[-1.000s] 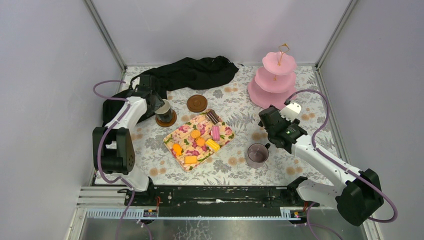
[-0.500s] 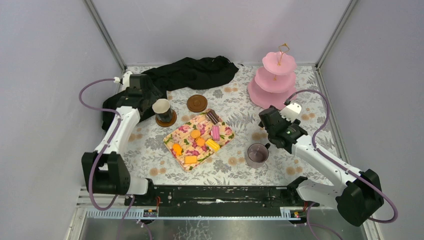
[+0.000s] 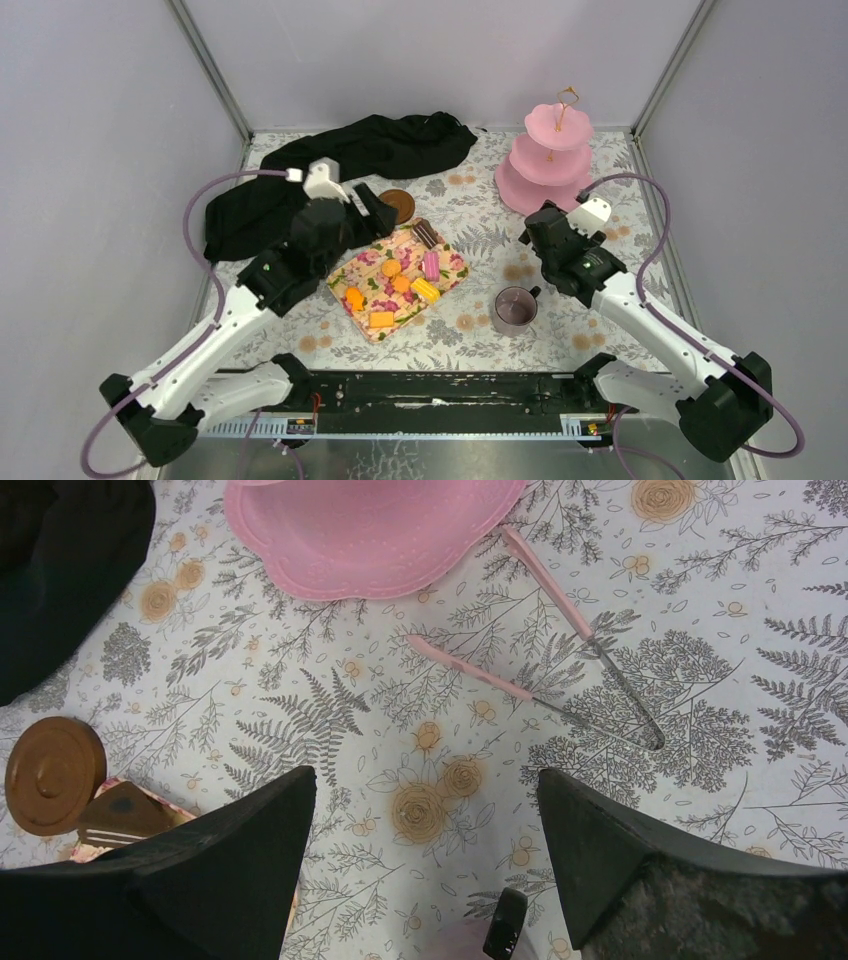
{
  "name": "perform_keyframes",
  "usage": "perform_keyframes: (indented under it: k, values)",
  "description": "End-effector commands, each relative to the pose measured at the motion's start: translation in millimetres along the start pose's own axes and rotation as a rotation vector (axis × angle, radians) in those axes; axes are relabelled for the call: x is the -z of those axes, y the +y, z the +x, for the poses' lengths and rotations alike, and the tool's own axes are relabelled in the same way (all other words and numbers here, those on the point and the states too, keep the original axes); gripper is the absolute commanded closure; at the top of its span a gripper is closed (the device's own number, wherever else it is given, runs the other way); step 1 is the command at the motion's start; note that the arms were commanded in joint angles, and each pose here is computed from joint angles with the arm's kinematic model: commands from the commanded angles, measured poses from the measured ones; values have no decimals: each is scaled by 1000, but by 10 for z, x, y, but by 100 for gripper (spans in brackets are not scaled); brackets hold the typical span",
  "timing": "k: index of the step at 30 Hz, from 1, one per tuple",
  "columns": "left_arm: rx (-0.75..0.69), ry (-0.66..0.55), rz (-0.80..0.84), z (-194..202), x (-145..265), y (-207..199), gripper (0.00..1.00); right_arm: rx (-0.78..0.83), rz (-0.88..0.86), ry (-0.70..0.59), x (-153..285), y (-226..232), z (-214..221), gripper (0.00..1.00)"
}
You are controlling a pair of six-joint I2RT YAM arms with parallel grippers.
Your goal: Serve the afternoon tea
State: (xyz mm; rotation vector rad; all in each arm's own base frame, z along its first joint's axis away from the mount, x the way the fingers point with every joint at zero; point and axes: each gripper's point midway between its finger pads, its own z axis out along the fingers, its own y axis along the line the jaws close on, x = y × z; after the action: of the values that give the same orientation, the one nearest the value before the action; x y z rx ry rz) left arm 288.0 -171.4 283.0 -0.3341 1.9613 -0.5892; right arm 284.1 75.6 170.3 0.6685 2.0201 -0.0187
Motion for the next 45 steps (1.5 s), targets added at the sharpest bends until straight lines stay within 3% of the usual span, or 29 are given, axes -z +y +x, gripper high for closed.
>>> perform_keyframes:
  k: [1,8,14,31,35,38,45]
  values:
    - [-84,49,32,415,221,-265,20,-47,-22,-35,-8,196,-151,11]
    - [-327,151,105,1039,338,-921,19,-95,-51,-51,99,191,-240,11]
    - [-386,198,180,1326,205,-1264,18,-95,-34,-99,261,22,-420,11]
    - [-536,393,303,2417,-282,-1425,20,-104,65,-109,501,-485,-466,9]
    - [-478,410,258,2508,-422,-1378,20,-133,39,-70,609,-505,-455,9]
    - [-413,381,132,2489,-557,-1066,20,-137,26,-34,673,-491,-443,10]
    - [-241,274,105,2104,-750,-776,20,-37,62,-43,787,-579,-600,10]
